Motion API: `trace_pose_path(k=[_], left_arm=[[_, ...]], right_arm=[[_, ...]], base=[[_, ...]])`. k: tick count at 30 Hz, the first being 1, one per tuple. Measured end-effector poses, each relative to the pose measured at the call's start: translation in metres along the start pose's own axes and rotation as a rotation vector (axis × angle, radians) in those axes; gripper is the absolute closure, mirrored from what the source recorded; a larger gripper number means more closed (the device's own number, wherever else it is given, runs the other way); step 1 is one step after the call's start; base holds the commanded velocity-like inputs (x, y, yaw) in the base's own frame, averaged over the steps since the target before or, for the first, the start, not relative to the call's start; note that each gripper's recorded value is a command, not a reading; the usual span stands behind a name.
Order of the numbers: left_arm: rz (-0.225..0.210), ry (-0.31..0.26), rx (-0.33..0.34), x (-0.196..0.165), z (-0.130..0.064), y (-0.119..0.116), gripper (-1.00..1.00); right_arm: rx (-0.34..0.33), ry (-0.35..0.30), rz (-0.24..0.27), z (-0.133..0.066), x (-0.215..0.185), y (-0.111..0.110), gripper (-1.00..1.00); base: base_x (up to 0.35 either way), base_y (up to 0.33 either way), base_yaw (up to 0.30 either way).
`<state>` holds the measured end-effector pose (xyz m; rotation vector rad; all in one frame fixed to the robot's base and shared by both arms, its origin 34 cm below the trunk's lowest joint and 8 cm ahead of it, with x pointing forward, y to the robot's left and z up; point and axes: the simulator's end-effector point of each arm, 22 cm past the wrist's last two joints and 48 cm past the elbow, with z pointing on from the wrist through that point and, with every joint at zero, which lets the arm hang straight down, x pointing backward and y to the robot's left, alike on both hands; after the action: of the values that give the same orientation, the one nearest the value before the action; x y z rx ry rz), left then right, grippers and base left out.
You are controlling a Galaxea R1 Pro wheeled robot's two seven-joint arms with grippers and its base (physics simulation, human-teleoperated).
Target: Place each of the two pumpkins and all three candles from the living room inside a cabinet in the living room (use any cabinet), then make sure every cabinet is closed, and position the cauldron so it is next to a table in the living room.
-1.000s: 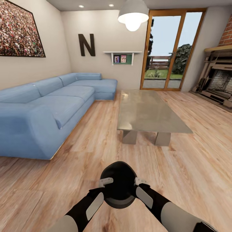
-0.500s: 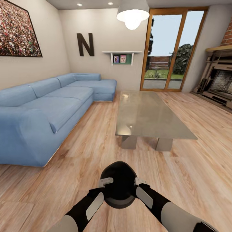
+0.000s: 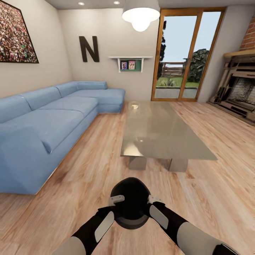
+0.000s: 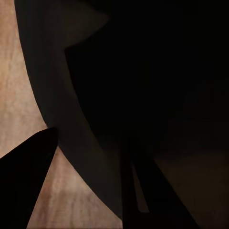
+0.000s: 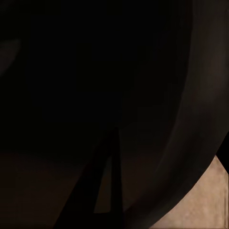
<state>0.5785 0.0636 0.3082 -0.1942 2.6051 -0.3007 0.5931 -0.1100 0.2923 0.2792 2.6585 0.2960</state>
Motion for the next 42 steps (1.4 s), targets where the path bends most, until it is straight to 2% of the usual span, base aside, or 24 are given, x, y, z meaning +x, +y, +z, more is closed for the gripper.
trace_pose_path(k=[20, 31, 42], left_arm=[[-0.001, -0.002, 0.000, -0.001, -0.001, 0.000, 1.00], [-0.001, -0.002, 0.000, 0.000, -0.001, 0.000, 1.00], [-0.011, 0.042, -0.009, 0.019, 0.014, 0.006, 1.00]], right_arm=[[0.000, -0.002, -0.001, -0.001, -0.001, 0.001, 1.00], [0.000, -0.002, 0.000, -0.001, -0.001, 0.000, 1.00], [0.011, 0.042, 0.005, 0.015, 0.018, -0.007, 1.00]], base=[[0.223, -0.017, -0.021], [0.025, -0.008, -0.027], [0.000, 0.000, 0.000]])
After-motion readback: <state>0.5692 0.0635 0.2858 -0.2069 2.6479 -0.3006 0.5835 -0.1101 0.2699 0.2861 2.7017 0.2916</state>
